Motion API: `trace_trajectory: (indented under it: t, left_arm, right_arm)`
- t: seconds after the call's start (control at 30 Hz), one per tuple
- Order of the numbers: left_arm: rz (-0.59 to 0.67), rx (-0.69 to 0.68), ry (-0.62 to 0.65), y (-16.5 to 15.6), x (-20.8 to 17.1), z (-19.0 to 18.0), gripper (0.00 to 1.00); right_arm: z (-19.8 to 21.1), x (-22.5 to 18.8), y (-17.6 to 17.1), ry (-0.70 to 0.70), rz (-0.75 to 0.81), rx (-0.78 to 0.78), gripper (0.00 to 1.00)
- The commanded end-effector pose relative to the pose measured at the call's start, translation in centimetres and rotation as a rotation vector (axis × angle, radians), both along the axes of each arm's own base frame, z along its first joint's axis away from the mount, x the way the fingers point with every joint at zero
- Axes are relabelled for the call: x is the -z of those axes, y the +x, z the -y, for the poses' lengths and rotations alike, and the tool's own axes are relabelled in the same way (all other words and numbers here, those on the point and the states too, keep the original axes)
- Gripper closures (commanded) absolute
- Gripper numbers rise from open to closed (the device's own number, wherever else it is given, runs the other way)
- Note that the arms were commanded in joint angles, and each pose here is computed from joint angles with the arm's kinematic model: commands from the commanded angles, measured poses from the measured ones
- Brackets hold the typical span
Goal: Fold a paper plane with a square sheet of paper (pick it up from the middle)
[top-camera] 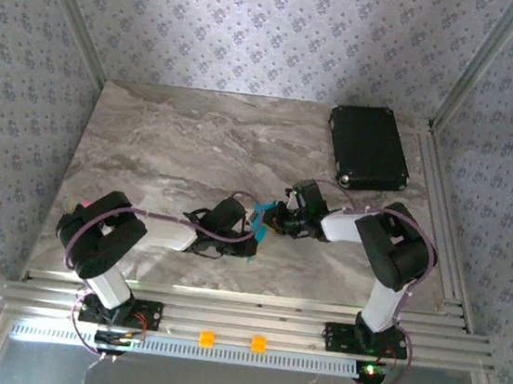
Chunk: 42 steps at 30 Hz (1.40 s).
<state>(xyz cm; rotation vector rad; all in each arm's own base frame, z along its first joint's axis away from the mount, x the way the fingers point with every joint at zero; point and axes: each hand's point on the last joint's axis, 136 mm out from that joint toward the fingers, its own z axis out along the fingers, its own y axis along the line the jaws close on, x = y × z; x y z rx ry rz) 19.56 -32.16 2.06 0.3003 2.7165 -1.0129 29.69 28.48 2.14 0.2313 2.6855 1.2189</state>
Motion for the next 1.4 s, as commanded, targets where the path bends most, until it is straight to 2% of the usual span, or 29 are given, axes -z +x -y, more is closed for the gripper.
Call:
trace_trajectory:
  t: [0.0,0.3,0.5,0.67,0.83,0.93,1.27,1.37]
  left_arm:
    - [-0.101,0.071,0.172,-4.1,2.9,-3.4,0.97]
    - [-0.098,0.100,0.225,-6.5,3.5,-5.5,0.97]
    - [-0.070,0.139,0.202,-7.1,2.3,-5.5,0.97]
    - [0.011,0.056,0.091,-4.8,-1.2,-4.6,0.97]
    - [0.046,-0.097,-0.102,0.7,-5.2,-3.7,0.96]
    - [0.051,-0.100,-0.146,3.0,-6.5,-2.6,0.96]
    - [-0.026,-0.038,-0.195,5.0,-4.7,1.3,0.95]
    - [-0.036,-0.042,-0.144,5.4,-3.3,1.2,0.95]
  right_arm:
    - [2.8,4.6,-3.1,-0.156,-0.145,0.024,0.87]
    - [2.7,4.6,-3.2,-0.158,-0.144,0.022,0.87]
    - [2.6,4.5,-3.1,-0.154,-0.143,0.022,0.87]
    - [2.3,4.2,-3.1,-0.143,-0.139,0.023,0.87]
    - [1.9,4.1,-3.1,-0.135,-0.137,0.025,0.87]
    - [1.9,4.1,-3.2,-0.135,-0.139,0.028,0.87]
    - [1.7,3.9,-3.1,-0.123,-0.139,0.026,0.87]
    - [1.7,3.7,-3.0,-0.117,-0.136,0.028,0.86]
